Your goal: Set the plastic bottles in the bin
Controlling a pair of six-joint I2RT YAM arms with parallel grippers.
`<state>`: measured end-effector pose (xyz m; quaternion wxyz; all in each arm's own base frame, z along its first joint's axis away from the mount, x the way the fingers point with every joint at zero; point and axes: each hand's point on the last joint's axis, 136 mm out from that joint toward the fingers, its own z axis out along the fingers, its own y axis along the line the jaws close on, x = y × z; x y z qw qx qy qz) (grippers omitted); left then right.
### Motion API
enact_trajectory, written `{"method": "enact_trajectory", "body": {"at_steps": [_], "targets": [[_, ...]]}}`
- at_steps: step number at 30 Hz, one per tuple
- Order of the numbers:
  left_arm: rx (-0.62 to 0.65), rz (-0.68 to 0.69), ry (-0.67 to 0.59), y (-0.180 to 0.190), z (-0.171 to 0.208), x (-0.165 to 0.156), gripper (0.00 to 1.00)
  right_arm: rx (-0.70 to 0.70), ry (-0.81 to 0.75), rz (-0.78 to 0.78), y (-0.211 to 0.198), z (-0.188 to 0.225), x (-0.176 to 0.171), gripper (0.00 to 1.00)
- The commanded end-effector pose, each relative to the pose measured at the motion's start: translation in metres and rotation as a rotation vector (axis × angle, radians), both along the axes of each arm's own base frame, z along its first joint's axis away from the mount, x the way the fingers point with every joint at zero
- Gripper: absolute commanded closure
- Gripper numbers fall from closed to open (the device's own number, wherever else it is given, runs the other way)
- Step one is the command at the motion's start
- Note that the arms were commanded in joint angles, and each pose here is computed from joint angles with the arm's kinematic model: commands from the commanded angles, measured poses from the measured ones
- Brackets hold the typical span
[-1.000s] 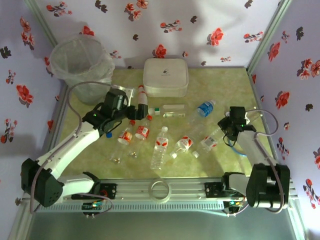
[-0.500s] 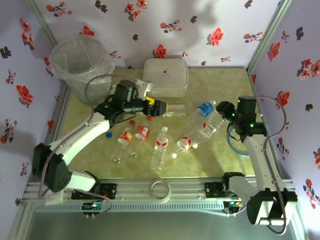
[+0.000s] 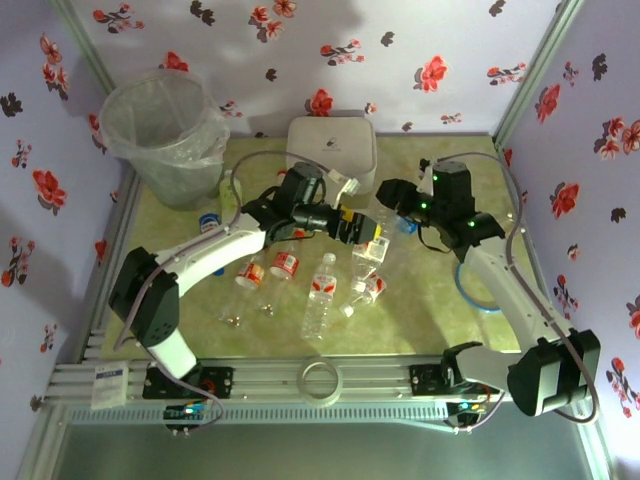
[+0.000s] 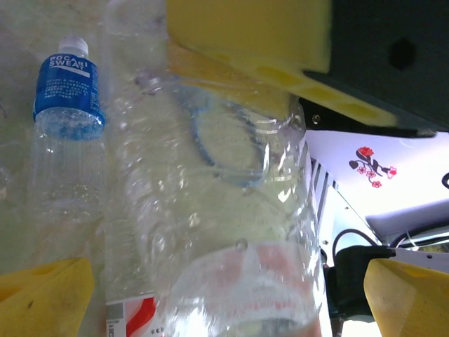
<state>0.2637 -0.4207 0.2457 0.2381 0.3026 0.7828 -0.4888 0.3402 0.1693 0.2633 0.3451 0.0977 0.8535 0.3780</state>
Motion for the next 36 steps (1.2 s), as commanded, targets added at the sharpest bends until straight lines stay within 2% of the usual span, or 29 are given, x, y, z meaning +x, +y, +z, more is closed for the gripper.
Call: {"method": "enact_trajectory", "body": {"at_steps": [1,3,8,10,12,14,17,18,19,22,25,32,36], "targets": [[0.014,-0.018,-0.023,-0.01,0.002,-0.001,0.0,0.049,-0.084,0.019,0.008,0.029,0.008,0.44],[0.02,-0.018,-0.013,-0.012,-0.002,0.0,0.06,0.06,-0.092,0.018,0.01,0.031,0.011,0.44],[0.018,-0.014,-0.005,-0.013,-0.007,0.001,0.31,0.067,-0.101,0.019,0.013,0.034,0.018,0.44],[0.023,-0.014,-0.009,-0.013,-0.006,0.002,0.36,0.064,-0.101,0.02,0.013,0.033,0.021,0.44],[0.029,-0.008,-0.018,-0.012,-0.005,0.003,0.36,0.057,-0.101,0.023,0.014,0.033,0.025,0.43],[0.036,0.002,-0.031,-0.009,-0.002,0.006,0.36,0.045,-0.111,0.028,0.014,0.037,0.026,0.33],[0.047,0.04,-0.06,0.002,0.009,0.017,0.36,-0.021,-0.143,-0.007,-0.003,0.051,0.025,0.06],[0.048,0.054,-0.077,0.008,0.015,0.021,0.36,-0.033,-0.154,-0.035,-0.014,0.057,0.024,0.01],[0.047,0.074,-0.105,0.016,0.025,0.027,0.36,-0.034,-0.165,-0.071,-0.028,0.063,0.023,0.01],[0.04,0.168,-0.196,0.047,0.06,0.051,0.36,-0.024,-0.172,-0.184,-0.069,0.073,0.015,0.01],[0.02,0.302,-0.286,0.091,0.102,0.082,0.37,-0.085,-0.123,-0.245,-0.09,0.054,0.001,0.01],[0.02,0.759,-0.57,0.224,0.196,0.147,0.37,-0.094,0.094,-0.217,-0.088,-0.037,-0.037,0.01],[-0.003,0.976,-0.62,0.296,0.227,0.175,0.42,-0.085,0.163,-0.209,-0.087,-0.064,-0.053,0.01]]}}
